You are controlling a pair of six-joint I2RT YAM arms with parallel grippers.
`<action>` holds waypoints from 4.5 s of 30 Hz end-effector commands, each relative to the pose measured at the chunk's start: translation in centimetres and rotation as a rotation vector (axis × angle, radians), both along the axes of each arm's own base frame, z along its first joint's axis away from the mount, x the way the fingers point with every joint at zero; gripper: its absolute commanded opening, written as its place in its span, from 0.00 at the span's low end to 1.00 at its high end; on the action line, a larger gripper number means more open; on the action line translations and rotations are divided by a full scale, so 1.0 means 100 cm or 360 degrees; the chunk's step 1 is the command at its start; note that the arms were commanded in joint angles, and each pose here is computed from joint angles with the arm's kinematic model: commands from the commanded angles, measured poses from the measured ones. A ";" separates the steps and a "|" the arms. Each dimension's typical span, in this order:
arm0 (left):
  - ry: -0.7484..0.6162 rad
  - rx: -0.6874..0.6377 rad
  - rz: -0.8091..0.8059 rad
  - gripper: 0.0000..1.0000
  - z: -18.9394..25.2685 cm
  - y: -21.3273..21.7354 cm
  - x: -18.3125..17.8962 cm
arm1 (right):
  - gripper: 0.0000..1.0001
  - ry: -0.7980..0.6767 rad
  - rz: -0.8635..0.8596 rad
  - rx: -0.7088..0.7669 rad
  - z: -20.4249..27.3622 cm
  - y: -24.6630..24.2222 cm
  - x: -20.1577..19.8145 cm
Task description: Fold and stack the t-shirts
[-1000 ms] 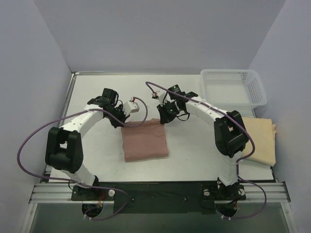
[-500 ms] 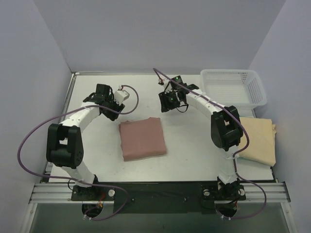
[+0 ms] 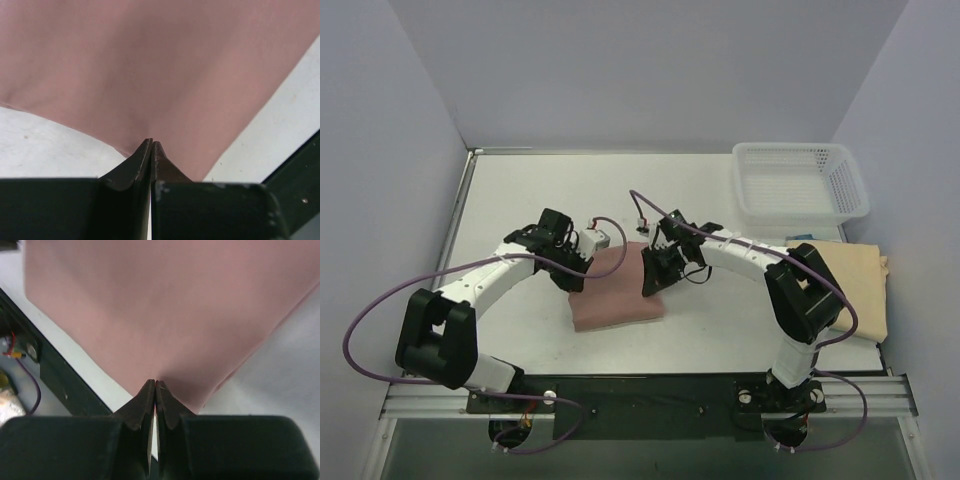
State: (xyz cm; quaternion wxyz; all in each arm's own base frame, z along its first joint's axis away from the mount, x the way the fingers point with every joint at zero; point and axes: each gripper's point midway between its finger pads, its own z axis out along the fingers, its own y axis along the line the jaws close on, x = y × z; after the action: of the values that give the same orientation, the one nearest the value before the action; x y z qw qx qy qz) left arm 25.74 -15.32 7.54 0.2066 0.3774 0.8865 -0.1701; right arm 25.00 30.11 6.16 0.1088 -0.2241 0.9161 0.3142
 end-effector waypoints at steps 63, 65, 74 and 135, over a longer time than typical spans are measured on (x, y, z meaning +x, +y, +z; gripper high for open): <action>-0.0450 0.0302 -0.0420 0.89 0.051 0.023 -0.009 | 0.00 0.0163 -0.0005 -0.0563 -0.001 -0.125 -0.018; -0.0464 0.0317 -0.0398 0.89 0.052 0.026 -0.007 | 0.00 0.0086 0.0040 -0.0715 0.013 -0.150 -0.022; -0.0538 0.0304 -0.0388 0.91 0.063 0.021 0.006 | 0.00 -0.0061 -0.0058 -0.1363 0.075 -0.263 -0.036; -0.0598 0.0407 -0.0387 0.93 0.055 0.033 0.011 | 0.11 -0.0194 -0.1022 -0.2192 0.137 -0.552 -0.005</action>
State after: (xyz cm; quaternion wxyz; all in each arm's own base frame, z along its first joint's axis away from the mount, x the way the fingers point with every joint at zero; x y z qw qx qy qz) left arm 26.15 -12.20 12.20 0.2772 0.5363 0.7970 -0.0169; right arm 24.13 -22.86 19.73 0.0823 -0.0334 0.9311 -0.3539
